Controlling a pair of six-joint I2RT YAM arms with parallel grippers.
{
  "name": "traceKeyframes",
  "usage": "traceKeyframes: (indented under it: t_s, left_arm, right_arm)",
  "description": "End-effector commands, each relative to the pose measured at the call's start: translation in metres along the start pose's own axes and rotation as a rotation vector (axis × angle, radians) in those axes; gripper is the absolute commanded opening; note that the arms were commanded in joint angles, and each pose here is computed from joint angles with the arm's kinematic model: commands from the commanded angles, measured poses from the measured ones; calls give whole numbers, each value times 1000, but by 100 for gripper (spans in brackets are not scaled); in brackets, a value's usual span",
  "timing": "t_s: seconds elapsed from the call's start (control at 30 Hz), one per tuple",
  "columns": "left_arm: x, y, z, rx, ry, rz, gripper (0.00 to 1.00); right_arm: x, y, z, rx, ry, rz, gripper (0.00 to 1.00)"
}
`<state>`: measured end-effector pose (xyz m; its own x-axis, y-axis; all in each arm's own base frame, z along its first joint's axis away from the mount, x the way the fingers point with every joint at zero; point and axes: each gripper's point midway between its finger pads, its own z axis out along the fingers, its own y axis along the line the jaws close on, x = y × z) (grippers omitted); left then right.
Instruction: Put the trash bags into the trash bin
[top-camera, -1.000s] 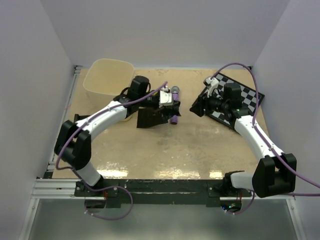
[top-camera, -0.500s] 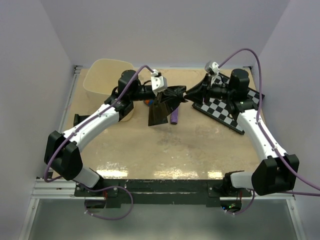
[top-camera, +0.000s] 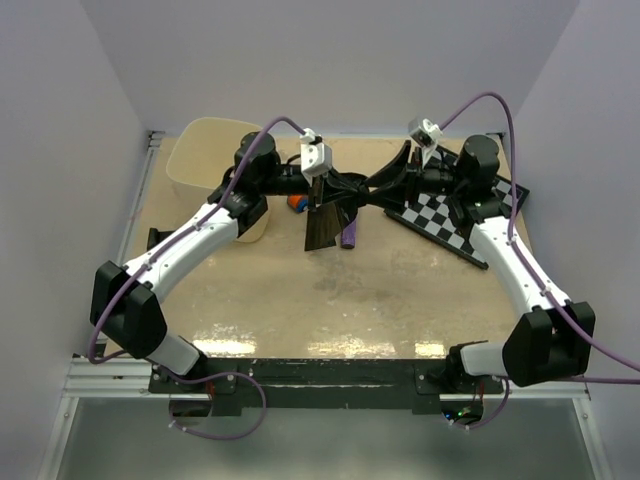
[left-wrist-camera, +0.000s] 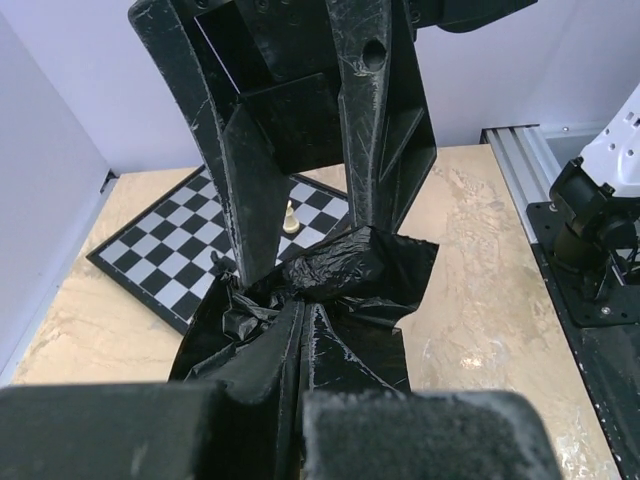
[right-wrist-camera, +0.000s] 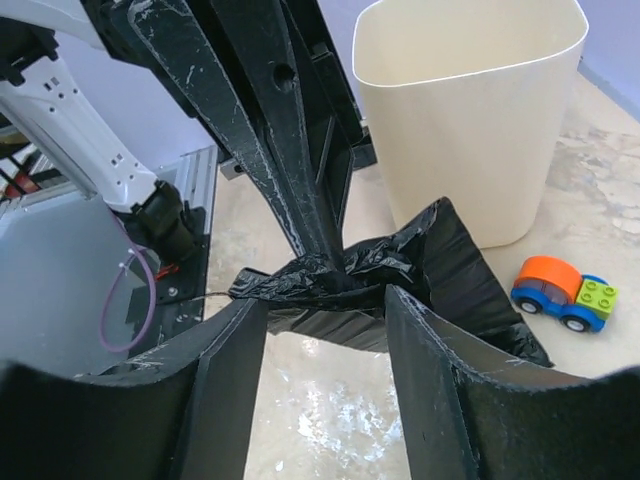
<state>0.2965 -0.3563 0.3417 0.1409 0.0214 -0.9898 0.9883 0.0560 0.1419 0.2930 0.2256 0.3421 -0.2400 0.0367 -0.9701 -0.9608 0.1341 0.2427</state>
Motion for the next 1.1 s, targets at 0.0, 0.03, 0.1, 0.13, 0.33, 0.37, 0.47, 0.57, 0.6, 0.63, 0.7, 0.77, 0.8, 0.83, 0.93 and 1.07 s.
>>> traceKeyframes:
  t_s: [0.0, 0.03, 0.1, 0.13, 0.33, 0.37, 0.47, 0.57, 0.6, 0.63, 0.7, 0.77, 0.8, 0.83, 0.93, 1.07]
  left_arm:
    - [-27, 1, 1, 24, -55, 27, 0]
    - [-28, 3, 0, 14, -56, 29, 0]
    - [-32, 9, -2, -40, -61, 26, 0]
    - [-35, 14, -4, -80, -69, 17, 0]
    - [-62, 17, -14, -148, -151, 33, 0]
    - [-64, 17, -15, -152, -154, 35, 0]
    - [-66, 14, -15, -136, -156, 39, 0]
    - [-67, 8, -14, -105, -161, 41, 0]
    - [-66, 6, -14, -93, -158, 44, 0]
    - [-65, 6, -14, -91, -153, 43, 0]
    - [-61, 4, -14, -82, -141, 36, 0]
    - [-56, 2, -13, -66, -126, 50, 0]
    - [-55, 0, -14, -59, -119, 45, 0]
    - [-53, 0, -14, -54, -113, 70, 0]
    - [-49, -1, -14, -46, -97, 73, 0]
    - [-49, -3, -13, -32, -96, 75, 0]
  right_arm:
    - [-22, -1, -2, 78, -48, -34, 57]
    - [-28, -9, -6, 142, -50, -83, 58]
    - [-41, -24, -15, 290, -64, -157, 58]
    - [-47, -29, -22, 359, -73, -179, 59]
    - [-34, -16, -22, 340, -79, -90, 54]
    - [-26, -17, -19, 309, -64, -42, 50]
    - [-11, -3, -9, 164, -52, 37, 40]
    - [-20, -4, -7, 152, -80, -2, 38]
    - [-23, -3, -6, 134, -81, -13, 38]
    - [-27, -1, -4, 113, -85, -19, 38]
    - [-39, 9, -2, 51, -107, -40, 40]
    - [-48, 13, -1, 19, -117, -34, 42]
    - [-51, 15, 0, 9, -116, -37, 43]
    - [-52, 16, 0, -7, -116, -41, 44]
    - [-57, 25, 1, -56, -115, -42, 45]
    - [-60, 35, 5, -88, -112, -57, 54]
